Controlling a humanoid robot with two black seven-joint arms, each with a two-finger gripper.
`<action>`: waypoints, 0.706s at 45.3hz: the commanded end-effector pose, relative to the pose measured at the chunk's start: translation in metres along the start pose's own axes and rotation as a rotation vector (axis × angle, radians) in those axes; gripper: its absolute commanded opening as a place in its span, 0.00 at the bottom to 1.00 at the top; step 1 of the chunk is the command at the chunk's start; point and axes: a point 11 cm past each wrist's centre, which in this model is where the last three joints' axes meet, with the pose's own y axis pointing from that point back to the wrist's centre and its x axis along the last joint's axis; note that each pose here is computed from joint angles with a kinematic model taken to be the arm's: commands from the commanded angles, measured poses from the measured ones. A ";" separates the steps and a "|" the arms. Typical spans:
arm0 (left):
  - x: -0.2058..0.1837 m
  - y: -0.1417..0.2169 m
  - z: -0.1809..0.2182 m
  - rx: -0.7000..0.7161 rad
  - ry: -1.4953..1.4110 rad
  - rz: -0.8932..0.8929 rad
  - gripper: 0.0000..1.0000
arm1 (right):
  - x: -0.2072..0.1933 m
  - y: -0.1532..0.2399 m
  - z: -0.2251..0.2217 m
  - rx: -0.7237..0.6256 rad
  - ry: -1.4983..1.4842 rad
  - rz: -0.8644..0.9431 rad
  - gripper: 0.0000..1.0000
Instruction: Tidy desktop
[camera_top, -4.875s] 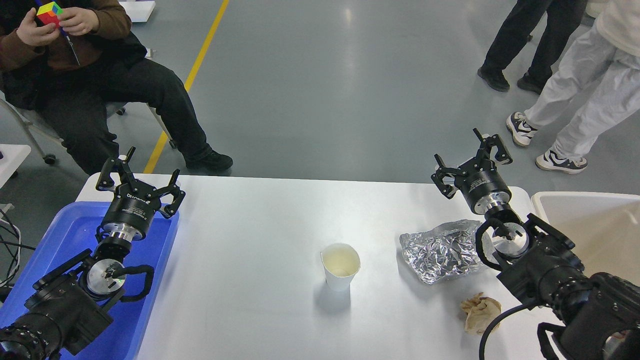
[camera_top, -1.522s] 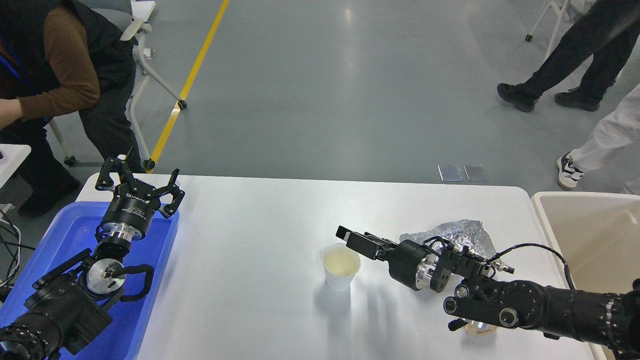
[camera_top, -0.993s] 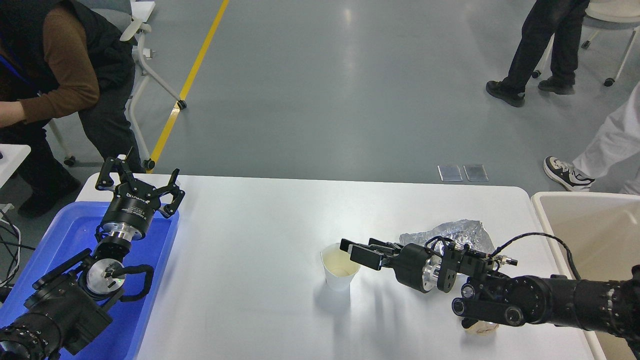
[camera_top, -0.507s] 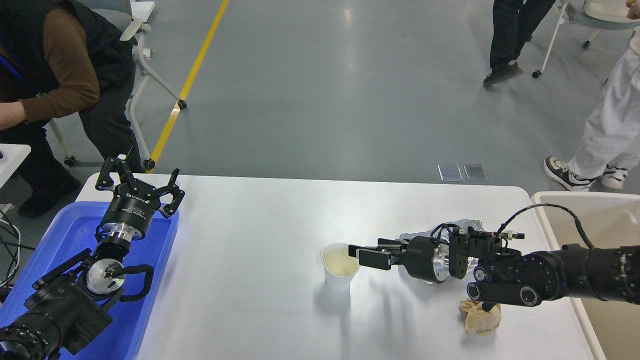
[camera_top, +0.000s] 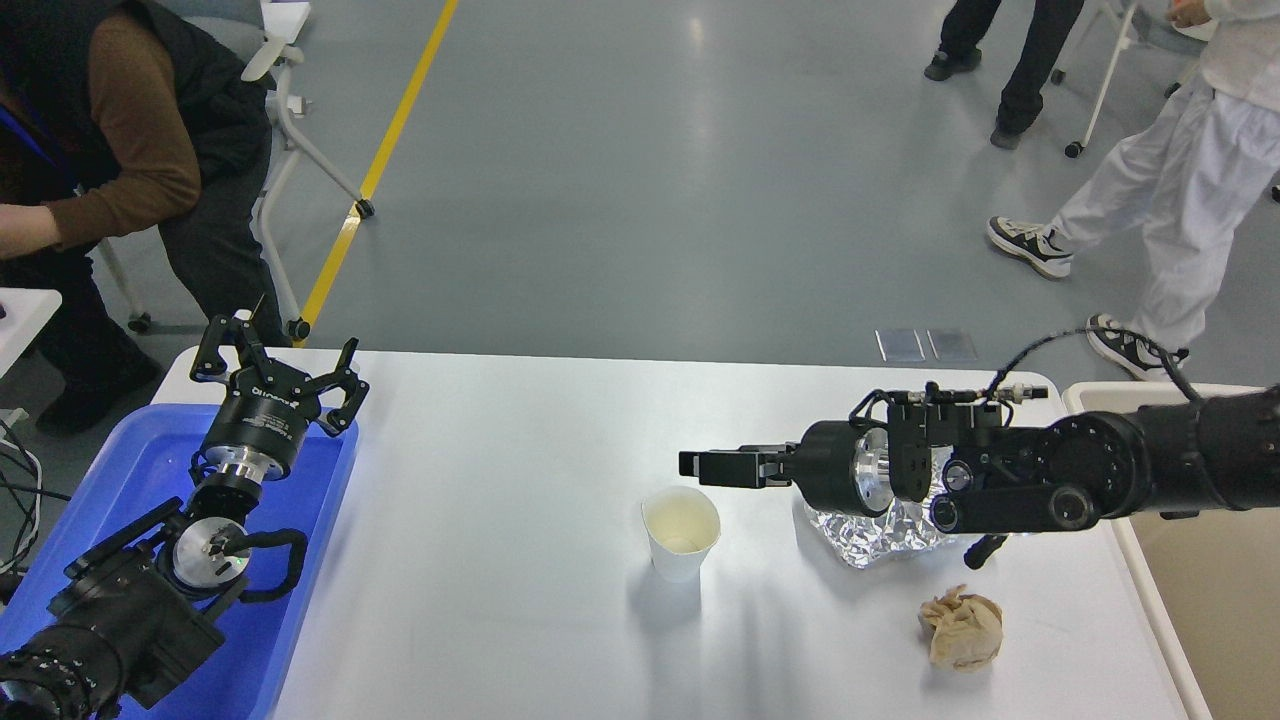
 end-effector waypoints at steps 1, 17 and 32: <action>0.000 0.000 0.000 0.000 0.000 0.000 1.00 | 0.007 -0.002 -0.011 -0.121 -0.078 -0.018 1.00; 0.000 0.000 0.000 0.000 0.000 0.000 1.00 | -0.008 -0.010 -0.003 -0.332 -0.235 -0.014 1.00; 0.000 0.000 0.000 0.000 -0.001 0.001 1.00 | -0.021 -0.026 -0.040 -0.313 -0.253 -0.064 1.00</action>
